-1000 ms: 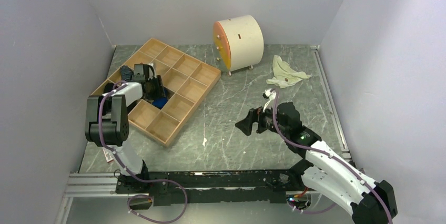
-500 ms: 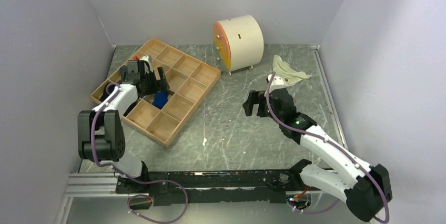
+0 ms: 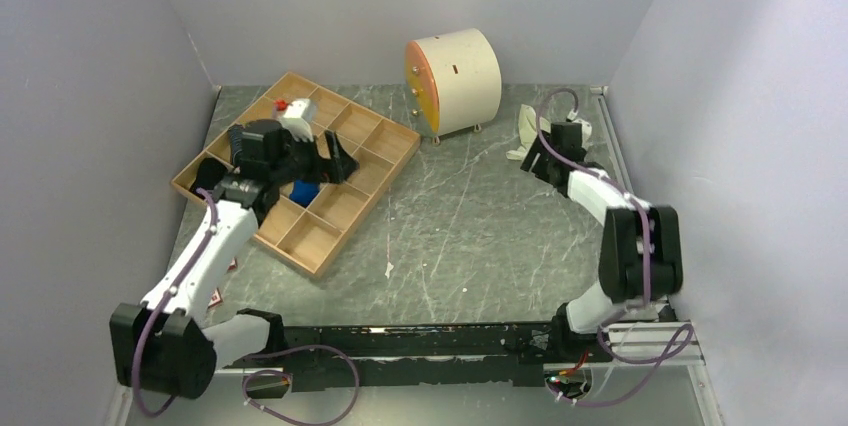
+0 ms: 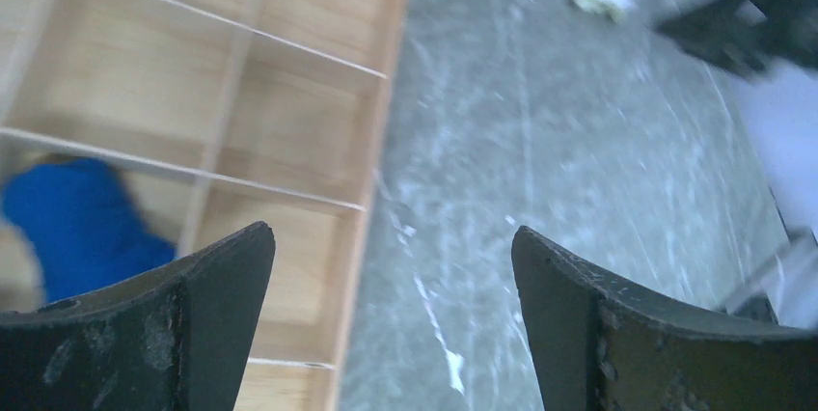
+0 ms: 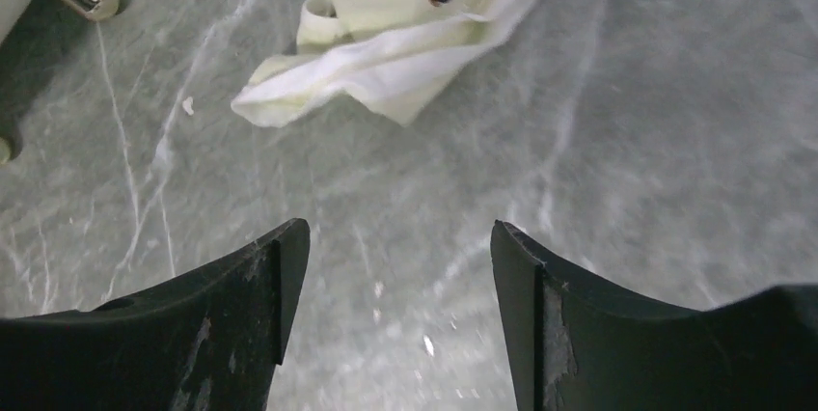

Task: Roll the underwear
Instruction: Move the underwear to the center of the board.

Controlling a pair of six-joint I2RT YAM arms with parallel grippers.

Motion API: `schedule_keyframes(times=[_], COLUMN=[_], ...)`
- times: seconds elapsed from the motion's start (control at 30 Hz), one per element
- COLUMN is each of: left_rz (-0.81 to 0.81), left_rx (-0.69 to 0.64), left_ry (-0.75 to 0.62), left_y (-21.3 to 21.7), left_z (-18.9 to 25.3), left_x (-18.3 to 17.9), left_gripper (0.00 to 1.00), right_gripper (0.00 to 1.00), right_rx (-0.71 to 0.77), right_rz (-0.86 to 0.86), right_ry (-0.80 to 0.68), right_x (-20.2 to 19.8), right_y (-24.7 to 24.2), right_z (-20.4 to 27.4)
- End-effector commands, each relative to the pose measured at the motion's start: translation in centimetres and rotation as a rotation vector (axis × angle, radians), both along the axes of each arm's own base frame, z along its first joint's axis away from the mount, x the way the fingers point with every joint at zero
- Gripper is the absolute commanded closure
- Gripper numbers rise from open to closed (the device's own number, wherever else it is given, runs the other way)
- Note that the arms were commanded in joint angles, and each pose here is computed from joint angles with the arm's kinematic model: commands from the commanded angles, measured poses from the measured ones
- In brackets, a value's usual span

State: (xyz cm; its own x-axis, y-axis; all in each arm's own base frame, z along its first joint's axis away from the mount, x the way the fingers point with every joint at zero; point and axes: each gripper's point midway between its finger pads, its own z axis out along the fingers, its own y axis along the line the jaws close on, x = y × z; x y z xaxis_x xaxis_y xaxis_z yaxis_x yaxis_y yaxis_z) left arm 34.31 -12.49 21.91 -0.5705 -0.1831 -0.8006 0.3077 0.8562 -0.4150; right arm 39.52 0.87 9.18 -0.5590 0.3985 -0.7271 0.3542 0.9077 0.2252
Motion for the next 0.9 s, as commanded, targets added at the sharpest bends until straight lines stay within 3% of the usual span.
schedule_keyframes(times=[0.0,0.27,0.4,0.67,0.87], left_rz=[-0.165,-0.360,-0.367,-0.339,-0.320], left_rx=[-0.028,-0.068,-0.094,-0.027,-0.018], left_ry=[-0.009,0.007,0.036,0.065,0.078], left_y=[-4.2,-6.9,-7.5,-6.7,-6.4], left_z=[-0.3,-2.9,-3.5,-4.4,-4.7], left_x=[-4.2,-9.5,-10.5,-11.2,-11.3], left_gripper=[0.04,0.04,0.04,0.03,0.04], right_gripper=[0.26,0.23,0.29,0.58,1.00], right_rx=[0.108,0.078,0.065,-0.036,-0.046], right_rz=[0.076,0.042,0.041,0.082,0.157], right_ry=[-0.019,0.033,0.128,0.204,0.173], right_x=[5.2,9.4,9.8,9.0,7.5], right_y=[2.6,2.1,2.3,2.6,4.3], right_z=[0.2,-1.6,-4.1,-4.9,-2.9])
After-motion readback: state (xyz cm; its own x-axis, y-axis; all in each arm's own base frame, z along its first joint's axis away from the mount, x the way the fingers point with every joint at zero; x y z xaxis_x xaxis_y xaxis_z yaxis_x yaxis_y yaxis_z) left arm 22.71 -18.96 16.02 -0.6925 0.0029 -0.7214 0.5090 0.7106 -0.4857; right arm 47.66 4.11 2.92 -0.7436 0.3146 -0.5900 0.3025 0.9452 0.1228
